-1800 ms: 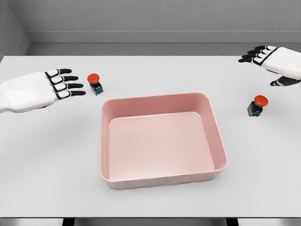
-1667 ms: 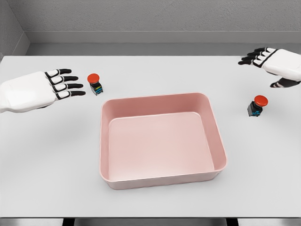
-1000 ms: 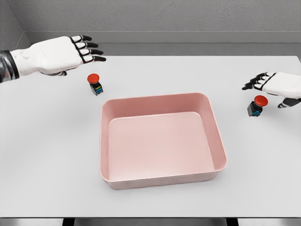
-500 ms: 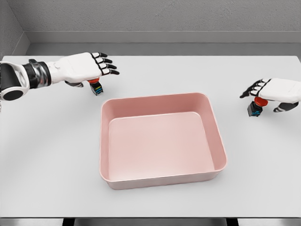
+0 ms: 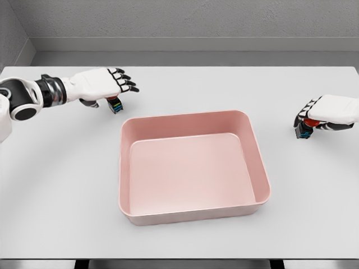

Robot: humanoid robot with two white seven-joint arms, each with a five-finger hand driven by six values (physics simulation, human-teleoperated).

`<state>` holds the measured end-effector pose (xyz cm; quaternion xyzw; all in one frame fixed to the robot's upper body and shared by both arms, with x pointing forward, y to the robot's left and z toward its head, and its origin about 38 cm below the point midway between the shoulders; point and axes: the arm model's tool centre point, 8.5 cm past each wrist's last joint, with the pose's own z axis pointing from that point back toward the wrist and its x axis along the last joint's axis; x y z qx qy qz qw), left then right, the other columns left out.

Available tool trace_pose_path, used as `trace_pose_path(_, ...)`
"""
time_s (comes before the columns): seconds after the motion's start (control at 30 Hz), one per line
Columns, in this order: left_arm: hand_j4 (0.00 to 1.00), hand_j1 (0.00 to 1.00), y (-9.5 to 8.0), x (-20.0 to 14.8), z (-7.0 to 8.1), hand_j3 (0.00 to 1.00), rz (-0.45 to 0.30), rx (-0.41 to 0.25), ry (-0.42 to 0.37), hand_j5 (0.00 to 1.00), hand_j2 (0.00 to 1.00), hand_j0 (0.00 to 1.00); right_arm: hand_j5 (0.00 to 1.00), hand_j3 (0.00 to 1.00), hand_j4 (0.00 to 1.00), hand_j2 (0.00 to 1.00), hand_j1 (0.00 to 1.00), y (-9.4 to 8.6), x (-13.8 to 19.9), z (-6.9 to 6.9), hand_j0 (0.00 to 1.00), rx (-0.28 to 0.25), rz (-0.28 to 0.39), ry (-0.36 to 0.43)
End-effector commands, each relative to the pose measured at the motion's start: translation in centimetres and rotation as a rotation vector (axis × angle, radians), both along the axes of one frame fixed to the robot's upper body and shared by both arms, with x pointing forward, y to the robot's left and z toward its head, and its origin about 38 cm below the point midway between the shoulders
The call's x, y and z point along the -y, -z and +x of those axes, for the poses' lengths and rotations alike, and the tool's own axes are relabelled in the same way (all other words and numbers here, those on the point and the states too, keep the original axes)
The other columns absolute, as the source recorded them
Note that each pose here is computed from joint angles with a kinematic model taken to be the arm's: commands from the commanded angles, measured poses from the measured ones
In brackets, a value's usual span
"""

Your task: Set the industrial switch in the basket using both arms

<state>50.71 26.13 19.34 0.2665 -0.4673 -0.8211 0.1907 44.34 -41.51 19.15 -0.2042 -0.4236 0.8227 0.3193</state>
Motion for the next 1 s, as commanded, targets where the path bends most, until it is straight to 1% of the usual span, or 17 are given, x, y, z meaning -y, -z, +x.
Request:
trace_pose_path(0.0, 1.00, 1.00, 0.6, -0.4, 0.3, 1.00, -0.004, -0.015, -0.019, 1.00, 1.00, 1.00, 0.53, 0.53, 0.53, 0.53, 0.53, -0.1, 0.0, 0.0, 0.53, 0.001, 0.005, 0.003)
trace_pose_path(0.13, 1.00, 1.00, 0.8, -0.7, 0.5, 1.00, -0.018, -0.022, -0.036, 1.00, 1.00, 1.00, 0.49, 0.49, 0.49, 0.49, 0.49, -0.1, 0.2, 0.0, 0.49, 0.002, 0.004, 0.006)
trace_pose_path(0.17, 1.00, 1.00, 0.9, -0.9, 0.5, 1.00, -0.019, -0.023, -0.041, 1.00, 1.00, 1.00, 0.48, 0.48, 0.48, 0.48, 0.48, -0.4, 0.4, 0.1, 0.48, 0.009, 0.002, 0.011)
trace_pose_path(0.23, 1.00, 1.00, 1.0, -1.2, 0.7, 1.00, -0.019, -0.029, -0.053, 1.00, 1.00, 1.00, 0.48, 0.48, 0.48, 0.48, 0.48, -0.8, 0.5, 0.2, 0.48, 0.017, 0.000, 0.013)
trace_pose_path(0.3, 1.00, 1.00, 1.6, -1.6, 1.0, 1.00, -0.021, -0.045, -0.077, 1.00, 1.00, 1.00, 0.48, 0.48, 0.48, 0.48, 0.48, -0.9, 0.6, 0.2, 0.48, 0.020, 0.001, 0.016)
trace_pose_path(0.37, 1.00, 1.00, 1.5, -1.9, 1.3, 1.00, -0.018, -0.043, -0.091, 1.00, 1.00, 1.00, 0.46, 0.46, 0.46, 0.46, 0.46, -1.6, 0.8, 0.4, 0.46, 0.034, 0.001, 0.020)
trace_pose_path(0.43, 1.00, 1.00, 1.5, -2.1, 1.4, 1.00, -0.016, -0.044, -0.096, 1.00, 1.00, 1.00, 0.46, 0.46, 0.46, 0.46, 0.46, -2.8, 0.8, 0.8, 0.46, 0.062, 0.002, 0.020)
trace_pose_path(0.47, 1.00, 1.00, 1.5, -2.0, 1.4, 1.00, -0.017, -0.044, -0.094, 1.00, 1.00, 1.00, 0.46, 0.46, 0.46, 0.46, 0.46, -3.1, 0.7, 0.9, 0.46, 0.068, 0.004, 0.017)
trace_pose_path(0.5, 1.00, 1.00, 1.6, -2.0, 1.4, 1.00, -0.017, -0.045, -0.095, 1.00, 1.00, 1.00, 0.46, 0.46, 0.46, 0.46, 0.46, -3.7, 0.6, 1.1, 0.46, 0.081, 0.005, 0.016)
trace_pose_path(0.6, 1.00, 1.00, 1.7, -0.8, 1.5, 1.00, -0.029, -0.048, -0.078, 1.00, 1.00, 1.00, 0.45, 0.45, 0.45, 0.45, 0.45, -4.7, 0.4, 1.5, 0.45, 0.104, 0.006, 0.011)
trace_pose_path(0.67, 1.00, 1.00, 1.5, -0.4, 1.6, 1.00, -0.031, -0.044, -0.072, 1.00, 1.00, 1.00, 0.45, 0.45, 0.45, 0.45, 0.45, -5.1, 0.1, 1.6, 0.45, 0.110, 0.009, 0.001)
trace_pose_path(0.73, 1.00, 1.00, 2.0, -0.2, 1.9, 1.00, -0.032, -0.056, -0.081, 1.00, 1.00, 1.00, 0.45, 0.45, 0.45, 0.45, 0.45, -5.7, -0.3, 1.7, 0.45, 0.123, 0.014, -0.010)
trace_pose_path(0.77, 1.00, 1.00, 2.1, -0.2, 1.9, 1.00, -0.033, -0.058, -0.083, 1.00, 1.00, 1.00, 0.45, 0.45, 0.45, 0.45, 0.45, -5.8, -1.0, 1.6, 0.45, 0.123, 0.021, -0.031)
trace_pose_path(0.8, 1.00, 1.00, 1.8, -0.4, 2.3, 1.00, -0.031, -0.054, -0.092, 1.00, 1.00, 1.00, 0.45, 0.45, 0.45, 0.45, 0.45, -5.9, -1.4, 1.6, 0.45, 0.124, 0.027, -0.038)
trace_pose_path(0.87, 1.00, 1.00, 2.0, 0.2, 2.4, 1.00, -0.034, -0.060, -0.087, 1.00, 1.00, 1.00, 0.45, 0.45, 0.45, 0.45, 0.45, -6.8, -2.2, 1.7, 0.45, 0.141, 0.035, -0.061)
trace_pose_path(0.93, 1.00, 1.00, 2.1, 0.2, 2.3, 1.00, -0.031, -0.060, -0.087, 1.00, 1.00, 1.00, 0.45, 0.45, 0.45, 0.45, 0.45, -6.9, -2.7, 1.6, 0.45, 0.141, 0.041, -0.076)
trace_pose_path(0.97, 1.00, 1.00, 2.1, 0.3, 2.3, 1.00, -0.032, -0.061, -0.085, 1.00, 1.00, 1.00, 0.45, 0.45, 0.45, 0.45, 0.45, -7.4, -3.4, 1.4, 0.45, 0.149, 0.049, -0.096)
